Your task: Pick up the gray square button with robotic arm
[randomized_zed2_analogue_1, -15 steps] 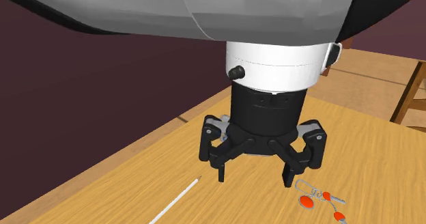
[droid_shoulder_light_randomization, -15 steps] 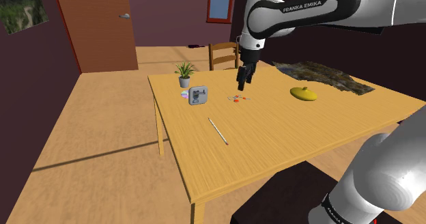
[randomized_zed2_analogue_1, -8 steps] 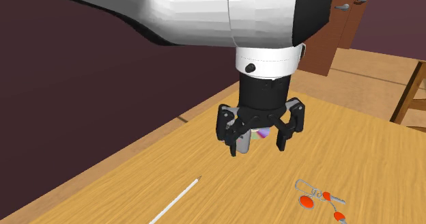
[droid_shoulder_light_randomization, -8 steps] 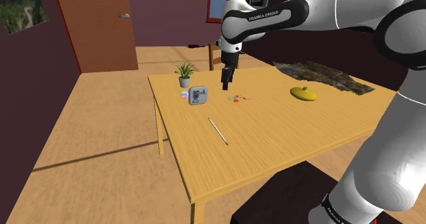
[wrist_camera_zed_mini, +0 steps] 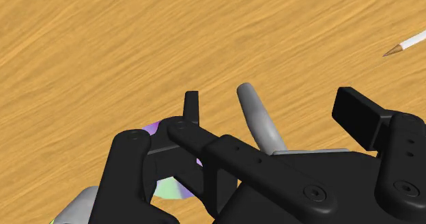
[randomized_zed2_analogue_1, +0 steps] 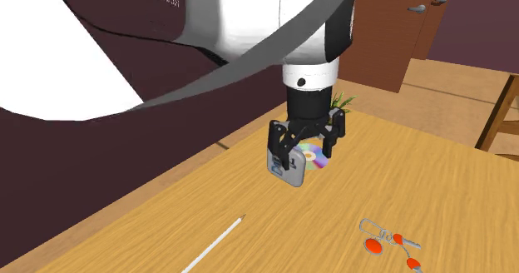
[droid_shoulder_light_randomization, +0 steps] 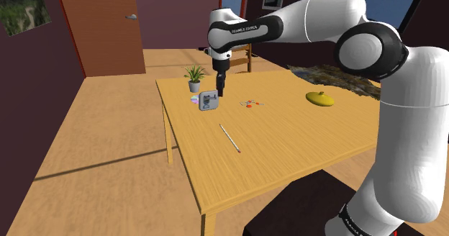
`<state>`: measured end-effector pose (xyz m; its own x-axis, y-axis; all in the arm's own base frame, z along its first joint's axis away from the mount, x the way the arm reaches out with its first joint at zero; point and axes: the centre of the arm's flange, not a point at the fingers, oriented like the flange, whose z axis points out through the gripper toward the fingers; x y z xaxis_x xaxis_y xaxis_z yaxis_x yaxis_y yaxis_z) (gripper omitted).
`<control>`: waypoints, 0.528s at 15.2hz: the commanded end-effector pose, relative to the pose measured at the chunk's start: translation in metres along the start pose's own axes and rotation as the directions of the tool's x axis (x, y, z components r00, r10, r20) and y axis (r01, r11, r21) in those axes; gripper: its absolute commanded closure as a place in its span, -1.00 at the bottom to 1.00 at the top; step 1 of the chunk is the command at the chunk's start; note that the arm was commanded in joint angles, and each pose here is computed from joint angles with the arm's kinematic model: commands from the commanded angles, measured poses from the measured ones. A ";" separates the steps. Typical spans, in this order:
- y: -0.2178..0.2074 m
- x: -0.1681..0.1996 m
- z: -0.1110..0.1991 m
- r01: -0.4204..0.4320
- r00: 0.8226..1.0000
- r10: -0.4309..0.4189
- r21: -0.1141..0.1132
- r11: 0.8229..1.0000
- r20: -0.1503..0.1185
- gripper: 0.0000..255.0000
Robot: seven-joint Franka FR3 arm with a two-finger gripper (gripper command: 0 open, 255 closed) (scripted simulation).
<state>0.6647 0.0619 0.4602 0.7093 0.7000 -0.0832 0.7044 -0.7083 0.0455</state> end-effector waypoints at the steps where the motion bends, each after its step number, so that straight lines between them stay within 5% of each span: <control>1: 0.002 0.007 0.010 0.015 1.000 -0.015 -0.002 1.000 0.002 -1.00; 8: 0.001 0.009 0.040 0.015 1.000 -0.015 -0.002 1.000 0.002 -1.00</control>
<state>0.6710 0.0642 0.4220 0.6987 0.7103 -0.0857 0.7149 -0.6977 0.0457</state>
